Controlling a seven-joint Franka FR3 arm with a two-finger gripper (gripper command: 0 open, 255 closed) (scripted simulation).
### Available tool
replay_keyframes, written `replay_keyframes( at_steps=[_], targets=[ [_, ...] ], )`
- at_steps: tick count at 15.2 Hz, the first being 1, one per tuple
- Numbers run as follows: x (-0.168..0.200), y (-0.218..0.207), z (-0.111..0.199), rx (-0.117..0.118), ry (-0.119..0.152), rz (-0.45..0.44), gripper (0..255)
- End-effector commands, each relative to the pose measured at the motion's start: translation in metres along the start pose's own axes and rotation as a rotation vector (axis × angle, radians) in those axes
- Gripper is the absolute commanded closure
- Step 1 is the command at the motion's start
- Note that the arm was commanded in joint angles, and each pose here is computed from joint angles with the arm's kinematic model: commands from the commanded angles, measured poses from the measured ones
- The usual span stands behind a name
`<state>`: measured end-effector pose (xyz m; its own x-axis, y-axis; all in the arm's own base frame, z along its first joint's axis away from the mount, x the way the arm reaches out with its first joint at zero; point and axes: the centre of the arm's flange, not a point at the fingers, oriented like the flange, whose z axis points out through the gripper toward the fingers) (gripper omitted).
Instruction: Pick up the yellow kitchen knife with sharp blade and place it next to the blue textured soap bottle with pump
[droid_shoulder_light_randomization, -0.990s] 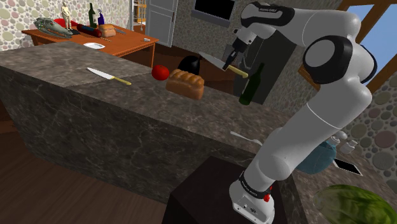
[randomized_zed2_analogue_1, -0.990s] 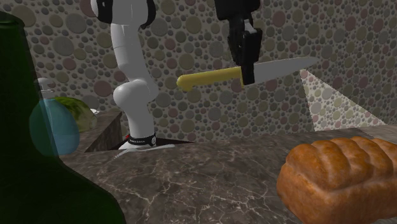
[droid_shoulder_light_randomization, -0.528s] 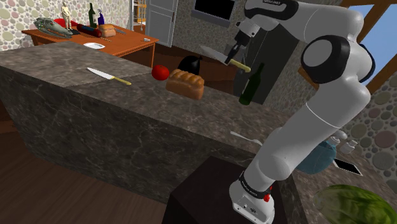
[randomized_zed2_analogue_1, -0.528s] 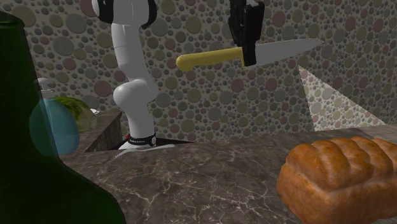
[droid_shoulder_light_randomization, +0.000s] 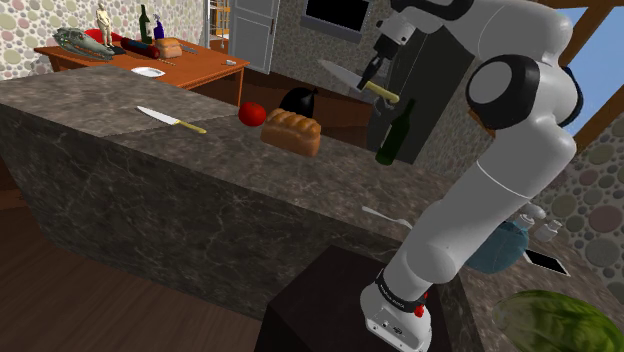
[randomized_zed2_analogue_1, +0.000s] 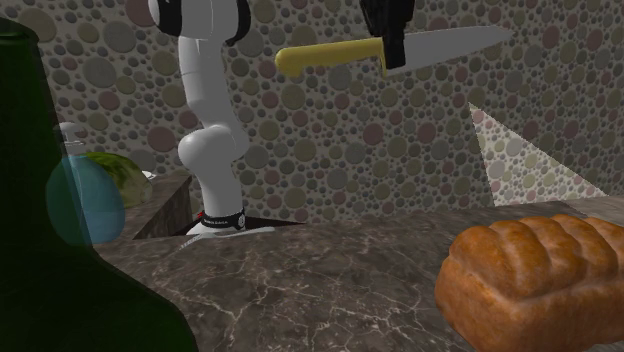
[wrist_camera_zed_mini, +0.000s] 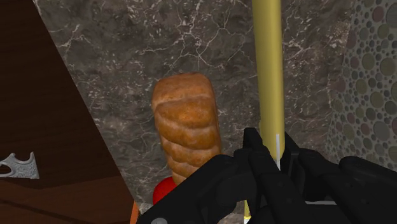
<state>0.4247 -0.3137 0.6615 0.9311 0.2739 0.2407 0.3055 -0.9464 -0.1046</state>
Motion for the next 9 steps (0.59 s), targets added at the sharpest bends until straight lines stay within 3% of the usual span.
replay_keyframes(
  at_steps=[1,9],
  targets=[
    [-0.012,-0.003,-0.006,0.000,0.000,0.000,255],
    [-0.113,-0.024,-0.028,0.000,0.000,0.000,255]
  ],
)
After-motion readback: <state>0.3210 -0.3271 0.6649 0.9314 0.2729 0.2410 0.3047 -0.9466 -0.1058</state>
